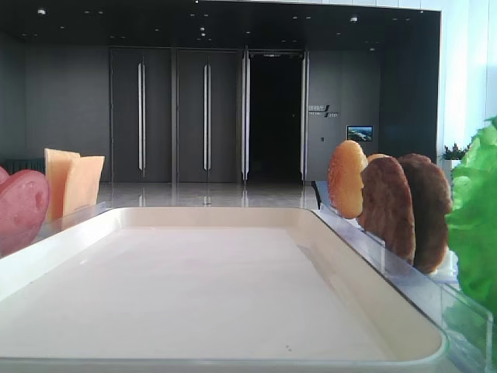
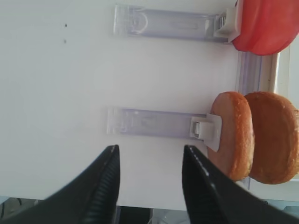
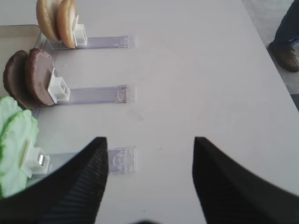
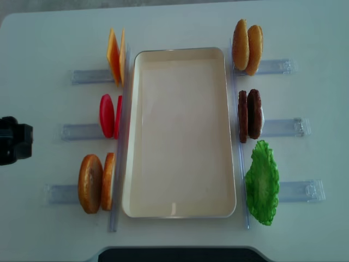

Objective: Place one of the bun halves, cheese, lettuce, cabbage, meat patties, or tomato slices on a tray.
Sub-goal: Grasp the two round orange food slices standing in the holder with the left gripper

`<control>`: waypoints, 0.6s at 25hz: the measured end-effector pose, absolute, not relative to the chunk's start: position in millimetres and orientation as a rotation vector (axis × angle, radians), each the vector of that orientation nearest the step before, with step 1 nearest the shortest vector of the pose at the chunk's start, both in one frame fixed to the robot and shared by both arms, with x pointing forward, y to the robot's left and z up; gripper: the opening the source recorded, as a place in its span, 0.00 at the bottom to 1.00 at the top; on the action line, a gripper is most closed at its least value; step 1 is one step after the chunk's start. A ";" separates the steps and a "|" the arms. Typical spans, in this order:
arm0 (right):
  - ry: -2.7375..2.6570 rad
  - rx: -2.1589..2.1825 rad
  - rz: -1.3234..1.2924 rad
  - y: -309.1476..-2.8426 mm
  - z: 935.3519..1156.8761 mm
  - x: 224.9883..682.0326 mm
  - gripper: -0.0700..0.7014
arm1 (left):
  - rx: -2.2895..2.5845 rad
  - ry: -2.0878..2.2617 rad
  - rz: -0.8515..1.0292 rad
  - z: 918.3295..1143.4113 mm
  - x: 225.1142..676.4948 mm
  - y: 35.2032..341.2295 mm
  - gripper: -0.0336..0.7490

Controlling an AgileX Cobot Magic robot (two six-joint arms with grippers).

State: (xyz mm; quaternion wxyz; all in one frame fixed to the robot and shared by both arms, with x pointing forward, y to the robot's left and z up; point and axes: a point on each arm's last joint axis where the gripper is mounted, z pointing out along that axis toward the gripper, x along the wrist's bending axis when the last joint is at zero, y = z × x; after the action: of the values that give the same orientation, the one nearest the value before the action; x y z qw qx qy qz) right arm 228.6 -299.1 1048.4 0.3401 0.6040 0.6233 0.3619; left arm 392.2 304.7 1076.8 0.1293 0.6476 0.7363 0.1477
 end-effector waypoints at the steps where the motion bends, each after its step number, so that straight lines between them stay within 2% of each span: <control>1: 1.622 1.572 0.942 -299.1 1048.4 228.6 0.59 | 1.875 2.144 0.422 1076.6 392.4 304.3 0.48; 6: 1.622 1.572 0.942 -299.1 1048.4 228.6 0.59 | 1.859 2.114 0.349 1076.5 392.4 294.2 0.49; 15: 1.622 1.572 0.942 -299.1 1048.4 228.6 0.59 | 1.949 1.927 0.276 1072.9 387.8 224.2 0.49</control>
State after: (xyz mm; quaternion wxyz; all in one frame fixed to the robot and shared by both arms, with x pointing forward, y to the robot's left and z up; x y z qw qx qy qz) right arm 228.6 -299.1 1048.4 0.3401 0.6040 0.6233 0.3619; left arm 387.8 224.2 1072.9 0.1923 0.6943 0.6866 0.0982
